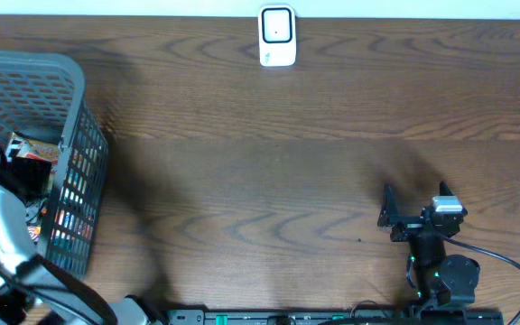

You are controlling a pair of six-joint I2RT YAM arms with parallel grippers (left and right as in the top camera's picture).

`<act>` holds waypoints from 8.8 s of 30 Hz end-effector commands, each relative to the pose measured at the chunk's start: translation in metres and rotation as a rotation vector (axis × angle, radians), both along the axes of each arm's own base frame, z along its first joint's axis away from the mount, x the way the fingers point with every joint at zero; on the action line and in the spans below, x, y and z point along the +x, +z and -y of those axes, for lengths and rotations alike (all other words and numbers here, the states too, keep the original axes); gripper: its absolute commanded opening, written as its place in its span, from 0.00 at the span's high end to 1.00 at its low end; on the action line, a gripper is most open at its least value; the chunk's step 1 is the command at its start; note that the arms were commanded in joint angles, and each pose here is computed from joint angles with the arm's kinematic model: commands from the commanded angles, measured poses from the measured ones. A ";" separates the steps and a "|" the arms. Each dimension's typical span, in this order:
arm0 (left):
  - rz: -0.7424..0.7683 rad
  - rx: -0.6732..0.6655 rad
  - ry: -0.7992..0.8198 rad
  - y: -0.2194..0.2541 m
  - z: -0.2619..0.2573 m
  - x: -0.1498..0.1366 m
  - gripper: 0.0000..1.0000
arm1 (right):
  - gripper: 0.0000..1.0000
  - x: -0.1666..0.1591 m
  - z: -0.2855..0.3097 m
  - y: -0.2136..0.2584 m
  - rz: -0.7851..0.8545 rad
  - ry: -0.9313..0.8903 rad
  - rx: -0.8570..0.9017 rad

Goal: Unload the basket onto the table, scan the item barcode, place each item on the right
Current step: 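Grasp the yellow snack bag with the left gripper and lift it out, then place the yellow snack bag on the table center, open left gripper, then reach the left gripper into the basket and grasp the small orange packet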

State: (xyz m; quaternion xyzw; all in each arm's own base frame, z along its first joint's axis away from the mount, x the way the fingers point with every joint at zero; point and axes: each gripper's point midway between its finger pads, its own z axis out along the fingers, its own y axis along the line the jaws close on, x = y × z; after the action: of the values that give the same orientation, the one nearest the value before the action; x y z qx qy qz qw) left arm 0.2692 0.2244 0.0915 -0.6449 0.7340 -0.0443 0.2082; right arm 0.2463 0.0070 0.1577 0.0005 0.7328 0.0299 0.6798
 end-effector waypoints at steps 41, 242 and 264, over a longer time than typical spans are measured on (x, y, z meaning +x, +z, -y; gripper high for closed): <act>0.249 -0.004 -0.154 -0.002 0.001 0.080 0.25 | 0.01 0.000 -0.001 -0.001 0.001 0.002 -0.005; -0.383 -0.195 0.011 -0.044 -0.003 -0.066 0.16 | 0.01 0.000 -0.001 -0.001 0.001 0.002 -0.005; -0.354 -0.226 0.003 -0.041 0.003 -0.061 0.75 | 0.01 0.000 -0.001 -0.001 0.001 0.002 -0.005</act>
State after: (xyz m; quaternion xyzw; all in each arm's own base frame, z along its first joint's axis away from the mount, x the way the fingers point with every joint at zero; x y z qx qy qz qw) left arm 0.2064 0.2253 0.0497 -0.6618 0.7497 0.0012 0.0063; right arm 0.2463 0.0070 0.1577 0.0006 0.7328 0.0297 0.6798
